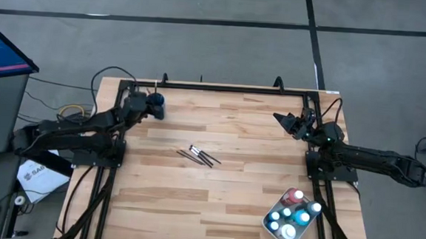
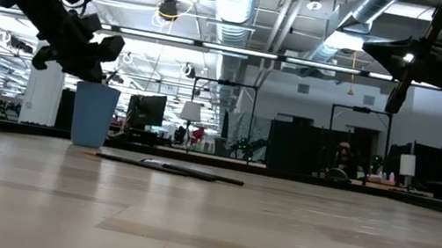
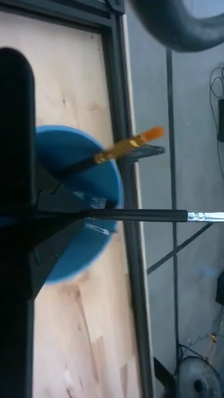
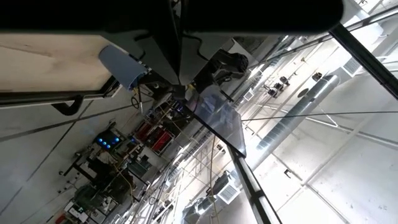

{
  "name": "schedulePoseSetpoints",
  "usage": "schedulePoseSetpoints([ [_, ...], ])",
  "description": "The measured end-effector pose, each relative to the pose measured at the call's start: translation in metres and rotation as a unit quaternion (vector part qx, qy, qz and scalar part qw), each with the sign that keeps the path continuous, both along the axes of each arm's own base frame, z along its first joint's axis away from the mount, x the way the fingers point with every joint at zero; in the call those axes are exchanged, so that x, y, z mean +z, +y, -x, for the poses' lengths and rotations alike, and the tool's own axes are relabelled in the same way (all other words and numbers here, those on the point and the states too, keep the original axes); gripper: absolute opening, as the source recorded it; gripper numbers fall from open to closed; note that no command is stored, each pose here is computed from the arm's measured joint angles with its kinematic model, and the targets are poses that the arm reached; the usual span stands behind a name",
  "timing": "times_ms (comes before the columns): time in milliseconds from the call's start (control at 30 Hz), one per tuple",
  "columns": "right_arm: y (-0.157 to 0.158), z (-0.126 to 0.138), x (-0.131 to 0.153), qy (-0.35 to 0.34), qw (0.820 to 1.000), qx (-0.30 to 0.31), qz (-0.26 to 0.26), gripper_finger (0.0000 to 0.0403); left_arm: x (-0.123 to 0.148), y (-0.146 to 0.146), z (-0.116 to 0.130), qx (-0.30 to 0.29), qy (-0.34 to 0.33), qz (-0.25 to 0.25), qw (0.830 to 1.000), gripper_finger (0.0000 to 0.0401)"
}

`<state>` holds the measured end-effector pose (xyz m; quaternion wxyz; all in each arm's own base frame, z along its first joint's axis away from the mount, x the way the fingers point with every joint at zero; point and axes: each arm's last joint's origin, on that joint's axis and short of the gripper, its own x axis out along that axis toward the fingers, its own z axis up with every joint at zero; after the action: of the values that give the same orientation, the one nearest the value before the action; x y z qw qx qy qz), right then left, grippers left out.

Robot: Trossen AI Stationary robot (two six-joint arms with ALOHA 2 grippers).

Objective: Pick & Place Paint Supplies
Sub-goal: Put the silver paint brush into the blue cup

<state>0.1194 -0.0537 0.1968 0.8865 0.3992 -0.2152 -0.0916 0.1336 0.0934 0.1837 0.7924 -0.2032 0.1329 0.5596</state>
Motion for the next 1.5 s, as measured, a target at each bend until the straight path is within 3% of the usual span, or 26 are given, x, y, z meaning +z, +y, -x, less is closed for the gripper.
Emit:
schedulePoseSetpoints([
  [367, 0.0, 0.0, 0.0, -0.001, 1.0, 0.0, -0.002, 0.0, -0.005, 0.0, 0.001, -0.004, 0.01, -0.008, 1.0, 0.002],
  [733, -0.001, 0.0, 0.0, -0.003, 1.0, -0.012, -0.006, 0.0, 0.0, -0.001, -0.001, -0.04, 0.001, -0.006, 0.999, 0.0122],
  [967, -0.001, 0.0, 0.0, -0.003, 1.0, -0.011, -0.007, 0.0, 0.044, -0.001, -0.011, -0.137, -0.056, -0.03, 0.989, 0.0149],
  [1167, -0.001, -0.002, 0.002, 0.009, 1.0, -0.01, -0.012, 0.0, 0.078, -0.007, -0.027, -0.301, -0.123, 0.003, 0.946, 0.0145],
  [1333, -0.002, -0.026, 0.026, 0.136, 0.99, 0.02, -0.014, 0.0, 0.092, -0.018, -0.028, -0.344, -0.147, 0.021, 0.927, 0.0132],
  [1500, -0.003, -0.071, 0.058, 0.318, 0.947, 0.046, 0.009, 0.0, 0.101, -0.024, -0.018, -0.349, -0.165, 0.002, 0.923, 0.0097],
])
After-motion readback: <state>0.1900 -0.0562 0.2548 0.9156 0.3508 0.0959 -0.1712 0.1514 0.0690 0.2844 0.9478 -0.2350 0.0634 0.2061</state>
